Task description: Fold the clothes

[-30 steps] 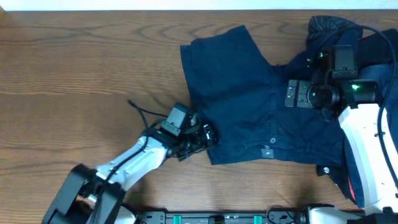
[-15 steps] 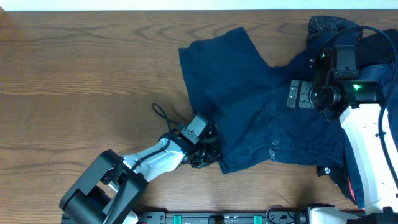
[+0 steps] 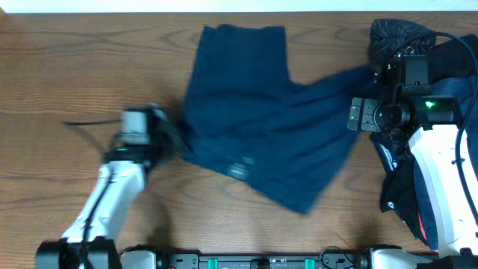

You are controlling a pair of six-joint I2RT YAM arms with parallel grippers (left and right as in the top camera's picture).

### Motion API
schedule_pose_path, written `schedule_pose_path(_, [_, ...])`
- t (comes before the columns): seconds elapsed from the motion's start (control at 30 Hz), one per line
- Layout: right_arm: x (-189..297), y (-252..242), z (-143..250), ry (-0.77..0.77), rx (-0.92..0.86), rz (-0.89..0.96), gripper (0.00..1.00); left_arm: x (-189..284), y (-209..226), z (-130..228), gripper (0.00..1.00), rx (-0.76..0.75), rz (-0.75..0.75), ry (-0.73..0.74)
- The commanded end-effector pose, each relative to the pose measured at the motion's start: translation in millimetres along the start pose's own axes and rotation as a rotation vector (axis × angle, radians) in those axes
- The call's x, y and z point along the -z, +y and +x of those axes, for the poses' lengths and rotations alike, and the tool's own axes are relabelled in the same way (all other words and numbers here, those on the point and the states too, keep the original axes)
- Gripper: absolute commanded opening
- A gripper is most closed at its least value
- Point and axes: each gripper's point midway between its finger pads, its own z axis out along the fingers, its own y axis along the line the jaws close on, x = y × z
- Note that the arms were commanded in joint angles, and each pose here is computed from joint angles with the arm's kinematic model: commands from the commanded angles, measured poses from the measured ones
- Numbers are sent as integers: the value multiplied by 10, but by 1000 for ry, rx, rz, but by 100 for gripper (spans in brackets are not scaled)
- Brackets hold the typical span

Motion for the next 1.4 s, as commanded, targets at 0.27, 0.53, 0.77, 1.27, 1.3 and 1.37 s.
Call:
schedule_pose_path(0.27, [58,-50,-51,-23,-17,13,99,467,-158,-267,98,76,114,68])
schedule_pose_path(0.53, [31,-53,-15,-12,-16,15,99,693,178,949,98,222,-121,525])
schedule_pose_path(0.77, [24,-40,-8,-7,-16,8,99,650,197,1500,84,193,-183,665])
schedule_pose_path(1.27, [24,-41,1,-4,-16,8,99,193,23,2206,62,197,-146,674])
schedule_pose_path(1.3, [24,-42,2,-4,-15,9,99,187,44,2213,62,202,-162,667])
schedule_pose_path(1.37, [24,-41,1,-4,-16,8,99,182,55,2215,62,194,-169,661])
